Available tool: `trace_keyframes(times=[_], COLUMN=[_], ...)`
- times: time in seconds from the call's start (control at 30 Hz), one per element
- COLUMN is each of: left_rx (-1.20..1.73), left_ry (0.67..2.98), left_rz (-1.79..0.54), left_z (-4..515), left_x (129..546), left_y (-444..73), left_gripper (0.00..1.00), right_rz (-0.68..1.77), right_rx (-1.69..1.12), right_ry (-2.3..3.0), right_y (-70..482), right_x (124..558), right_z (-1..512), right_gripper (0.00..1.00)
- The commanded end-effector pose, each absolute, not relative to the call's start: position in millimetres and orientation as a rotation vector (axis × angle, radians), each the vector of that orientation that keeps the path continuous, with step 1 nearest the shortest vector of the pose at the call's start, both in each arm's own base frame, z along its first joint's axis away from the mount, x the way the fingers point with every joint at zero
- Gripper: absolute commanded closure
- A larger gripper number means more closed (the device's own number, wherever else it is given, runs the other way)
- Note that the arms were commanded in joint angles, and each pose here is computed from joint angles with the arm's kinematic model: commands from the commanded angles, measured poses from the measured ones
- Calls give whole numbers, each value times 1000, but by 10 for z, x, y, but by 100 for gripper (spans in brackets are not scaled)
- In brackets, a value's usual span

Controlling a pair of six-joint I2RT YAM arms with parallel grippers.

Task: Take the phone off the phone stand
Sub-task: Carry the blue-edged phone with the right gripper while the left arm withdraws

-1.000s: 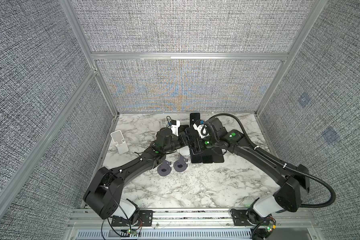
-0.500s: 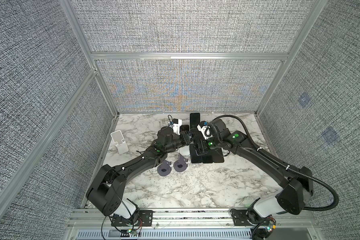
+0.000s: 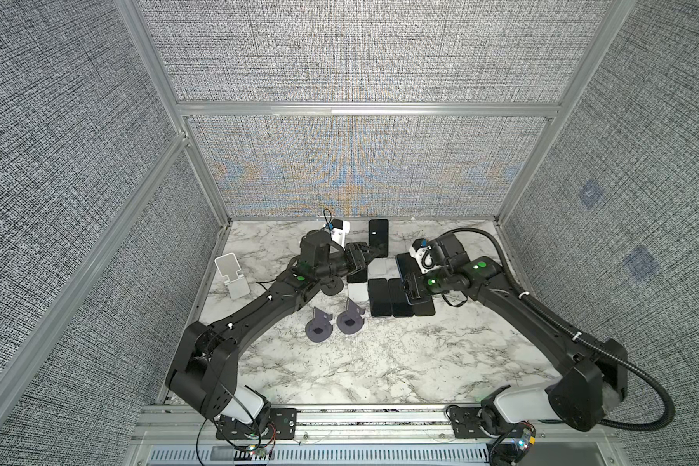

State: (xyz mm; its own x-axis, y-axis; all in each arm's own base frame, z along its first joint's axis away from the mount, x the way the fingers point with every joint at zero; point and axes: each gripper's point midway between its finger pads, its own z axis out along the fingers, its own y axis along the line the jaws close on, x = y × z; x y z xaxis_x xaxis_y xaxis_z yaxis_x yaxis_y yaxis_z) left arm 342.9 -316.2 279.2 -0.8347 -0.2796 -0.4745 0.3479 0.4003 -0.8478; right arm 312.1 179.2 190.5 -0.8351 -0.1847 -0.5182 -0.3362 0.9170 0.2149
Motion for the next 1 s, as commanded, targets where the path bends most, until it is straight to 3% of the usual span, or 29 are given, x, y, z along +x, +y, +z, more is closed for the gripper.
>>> trace_keyframes(times=[0.0,0.27,0.97], left_rx=[110,71,110], left_ry=[2186,2223,2217], left_rz=[-1392,-1137,-1059], left_z=[2738,2641,2594], left_x=[3366,3503,3703], left_y=[-2946,-2323,-1878], left_gripper=[54,47,48], right_rz=[308,166,23], right_rx=[-372,-263,-198], right_ry=[2597,2716,2885], right_y=[1515,947,473], right_x=[3123,3211,3661], right_z=[1820,1378,474], right_gripper=[67,71,74])
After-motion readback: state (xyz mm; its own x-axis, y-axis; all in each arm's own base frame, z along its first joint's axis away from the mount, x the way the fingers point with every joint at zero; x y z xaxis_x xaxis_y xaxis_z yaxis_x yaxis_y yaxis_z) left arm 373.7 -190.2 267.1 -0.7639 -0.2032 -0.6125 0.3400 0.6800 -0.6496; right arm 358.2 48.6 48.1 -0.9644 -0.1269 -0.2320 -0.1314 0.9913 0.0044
